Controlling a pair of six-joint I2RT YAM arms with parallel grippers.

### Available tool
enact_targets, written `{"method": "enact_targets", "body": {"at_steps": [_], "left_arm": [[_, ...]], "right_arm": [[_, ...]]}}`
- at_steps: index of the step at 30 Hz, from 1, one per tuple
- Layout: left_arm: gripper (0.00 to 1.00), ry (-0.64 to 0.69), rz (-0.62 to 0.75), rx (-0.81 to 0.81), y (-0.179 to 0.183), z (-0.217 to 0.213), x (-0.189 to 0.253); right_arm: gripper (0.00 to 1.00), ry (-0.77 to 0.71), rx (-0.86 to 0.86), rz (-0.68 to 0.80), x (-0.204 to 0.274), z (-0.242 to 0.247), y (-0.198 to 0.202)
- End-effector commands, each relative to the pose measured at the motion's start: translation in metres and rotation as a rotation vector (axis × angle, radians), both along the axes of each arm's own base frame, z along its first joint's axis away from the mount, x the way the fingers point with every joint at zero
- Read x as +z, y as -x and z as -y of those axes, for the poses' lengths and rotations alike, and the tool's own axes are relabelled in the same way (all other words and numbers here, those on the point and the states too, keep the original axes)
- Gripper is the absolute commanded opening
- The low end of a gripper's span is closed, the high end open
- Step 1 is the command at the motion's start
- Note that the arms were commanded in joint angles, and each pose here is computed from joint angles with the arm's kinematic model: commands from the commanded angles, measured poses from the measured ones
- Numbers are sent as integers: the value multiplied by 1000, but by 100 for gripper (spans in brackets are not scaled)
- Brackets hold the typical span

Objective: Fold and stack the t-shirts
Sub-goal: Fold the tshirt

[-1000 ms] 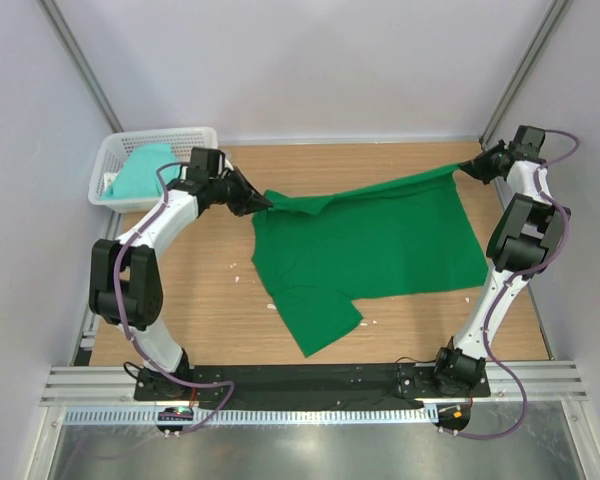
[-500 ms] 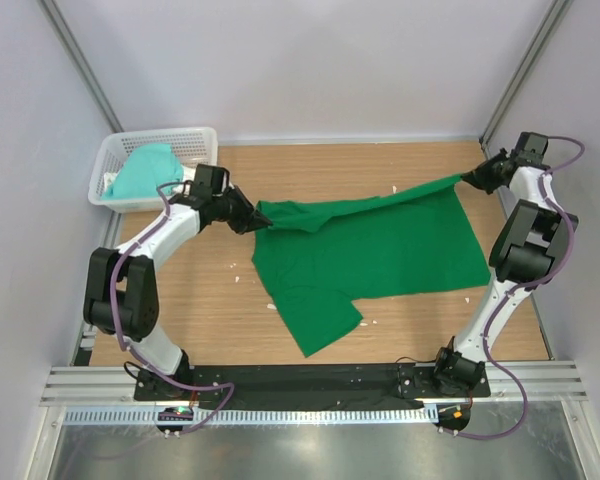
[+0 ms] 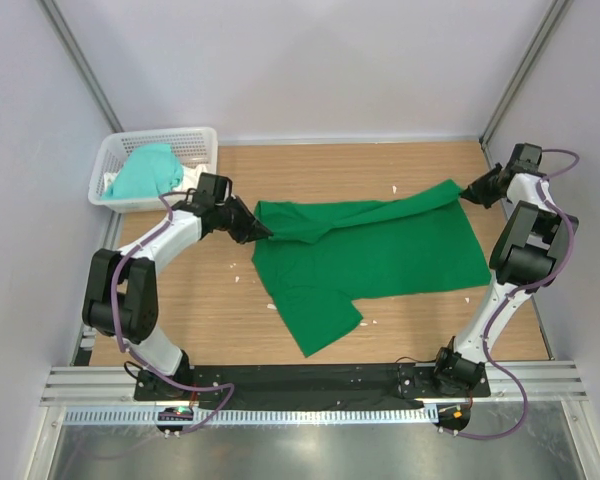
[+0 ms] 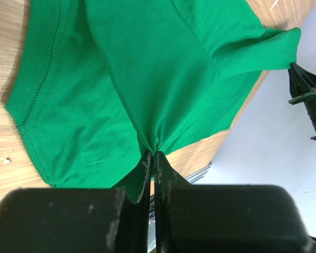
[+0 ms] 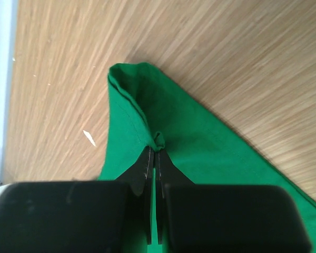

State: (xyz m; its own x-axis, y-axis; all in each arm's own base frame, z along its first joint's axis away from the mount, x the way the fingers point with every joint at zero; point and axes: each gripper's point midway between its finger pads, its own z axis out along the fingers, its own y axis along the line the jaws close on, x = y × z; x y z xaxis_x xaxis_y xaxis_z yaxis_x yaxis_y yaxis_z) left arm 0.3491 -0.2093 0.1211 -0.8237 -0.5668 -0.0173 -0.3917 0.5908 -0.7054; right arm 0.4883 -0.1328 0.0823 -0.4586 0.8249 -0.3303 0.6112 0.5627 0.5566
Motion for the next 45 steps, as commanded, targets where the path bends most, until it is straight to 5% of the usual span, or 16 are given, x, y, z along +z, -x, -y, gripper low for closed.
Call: {"method": "enact_targets", "body": {"at_steps": [1, 36, 38, 39, 40, 42, 45], "left_arm": [[0, 0, 12, -3, 0, -1, -1], [1, -53, -19, -50, -20, 2, -48], [15, -55, -13, -71, -17, 2, -48], [35, -56, -7, -81, -14, 2, -46], [42, -60, 41, -86, -14, 1, -30], [57, -113, 110, -113, -9, -7, -18], [65, -187, 226, -148, -15, -17, 8]], "right_arm": [[1, 73, 1, 1, 17, 9, 9], [6, 104, -17, -111, -34, 23, 18], [15, 119, -14, -133, -30, 25, 22], [20, 157, -10, -146, -26, 31, 25], [34, 180, -9, -142, -16, 34, 24], [45, 237, -8, -110, 2, 43, 18], [57, 246, 52, -45, 12, 44, -4]]}}
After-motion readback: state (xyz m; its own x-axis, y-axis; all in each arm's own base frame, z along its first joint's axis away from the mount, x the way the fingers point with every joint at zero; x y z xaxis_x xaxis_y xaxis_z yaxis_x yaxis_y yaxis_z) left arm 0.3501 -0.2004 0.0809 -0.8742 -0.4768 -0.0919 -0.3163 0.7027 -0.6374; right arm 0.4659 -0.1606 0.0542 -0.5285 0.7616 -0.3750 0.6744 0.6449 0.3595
